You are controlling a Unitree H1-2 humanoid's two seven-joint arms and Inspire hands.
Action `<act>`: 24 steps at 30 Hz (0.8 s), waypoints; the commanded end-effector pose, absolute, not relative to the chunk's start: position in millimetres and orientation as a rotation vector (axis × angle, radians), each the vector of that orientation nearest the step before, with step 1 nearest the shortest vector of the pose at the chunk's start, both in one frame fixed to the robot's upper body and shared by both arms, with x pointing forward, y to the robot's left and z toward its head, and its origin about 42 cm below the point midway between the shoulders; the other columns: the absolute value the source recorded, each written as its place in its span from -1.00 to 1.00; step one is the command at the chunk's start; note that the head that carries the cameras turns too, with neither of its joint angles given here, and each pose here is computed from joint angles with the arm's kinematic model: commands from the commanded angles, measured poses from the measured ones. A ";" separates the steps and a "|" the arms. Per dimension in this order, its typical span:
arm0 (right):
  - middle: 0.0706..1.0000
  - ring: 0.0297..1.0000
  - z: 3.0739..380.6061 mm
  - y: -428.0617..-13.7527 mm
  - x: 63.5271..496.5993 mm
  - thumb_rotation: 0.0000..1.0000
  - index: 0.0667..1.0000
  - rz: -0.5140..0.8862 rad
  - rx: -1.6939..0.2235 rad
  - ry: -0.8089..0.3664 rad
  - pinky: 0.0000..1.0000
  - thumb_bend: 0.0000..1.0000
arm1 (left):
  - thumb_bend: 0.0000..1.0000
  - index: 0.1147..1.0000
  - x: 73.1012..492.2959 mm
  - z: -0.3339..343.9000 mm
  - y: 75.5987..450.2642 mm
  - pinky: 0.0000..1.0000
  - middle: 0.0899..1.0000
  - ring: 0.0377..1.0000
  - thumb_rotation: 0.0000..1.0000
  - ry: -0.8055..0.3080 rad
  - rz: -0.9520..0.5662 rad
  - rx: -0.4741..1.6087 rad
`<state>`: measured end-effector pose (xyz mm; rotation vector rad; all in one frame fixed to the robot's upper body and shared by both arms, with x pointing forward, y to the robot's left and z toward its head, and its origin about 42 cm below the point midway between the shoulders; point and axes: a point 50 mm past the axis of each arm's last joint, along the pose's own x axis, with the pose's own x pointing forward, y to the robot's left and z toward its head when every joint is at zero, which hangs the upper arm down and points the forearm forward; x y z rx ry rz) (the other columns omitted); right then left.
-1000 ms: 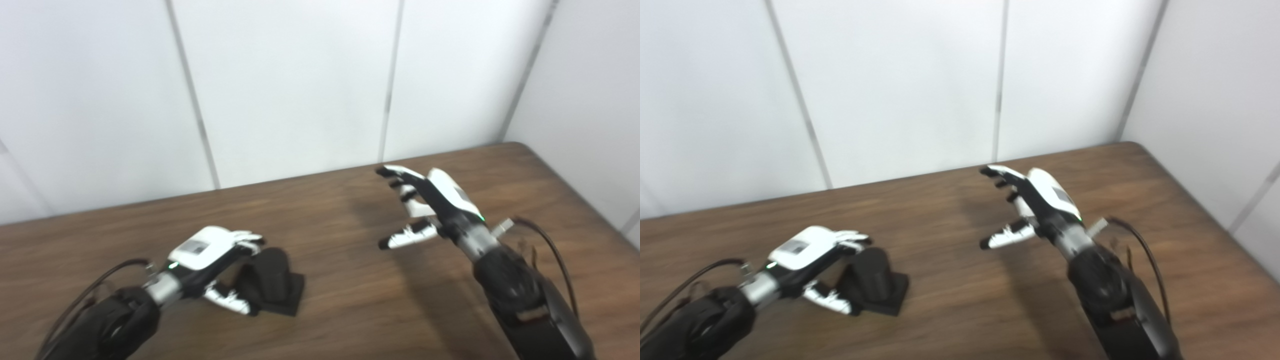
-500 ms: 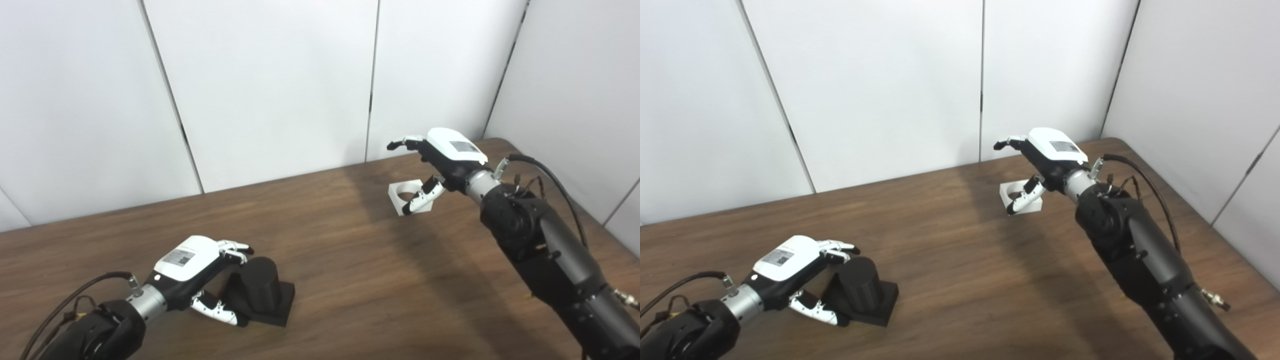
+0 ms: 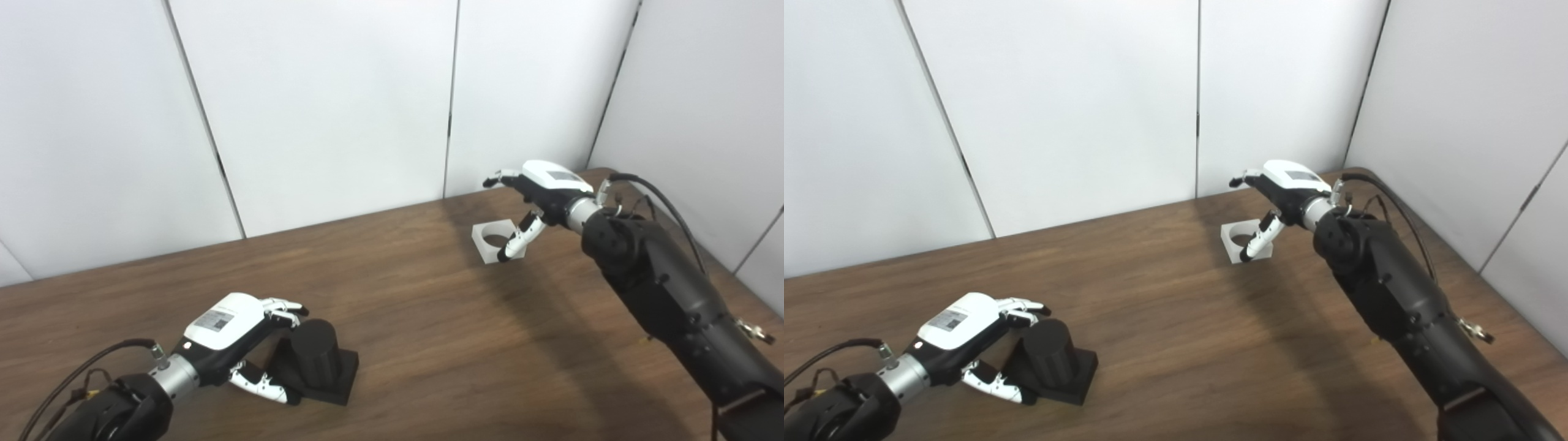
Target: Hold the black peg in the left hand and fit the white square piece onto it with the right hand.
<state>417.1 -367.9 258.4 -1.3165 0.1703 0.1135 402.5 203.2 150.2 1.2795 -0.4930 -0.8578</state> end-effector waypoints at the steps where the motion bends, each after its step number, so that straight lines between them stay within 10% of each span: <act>1: 0.89 0.84 296.6 -376.0 430.8 -0.55 0.74 0.050 -1.368 0.121 0.54 0.82 | 0.05 -0.16 379.1 108.9 223.1 0.53 0.65 0.69 -0.88 -0.352 -0.993 1.361; 24: 0.93 0.84 265.7 -369.0 469.2 -0.79 0.76 0.131 -1.452 0.374 0.62 0.84 | 0.05 -0.16 375.1 111.1 218.0 0.52 0.67 0.67 -0.88 -0.351 -1.002 1.356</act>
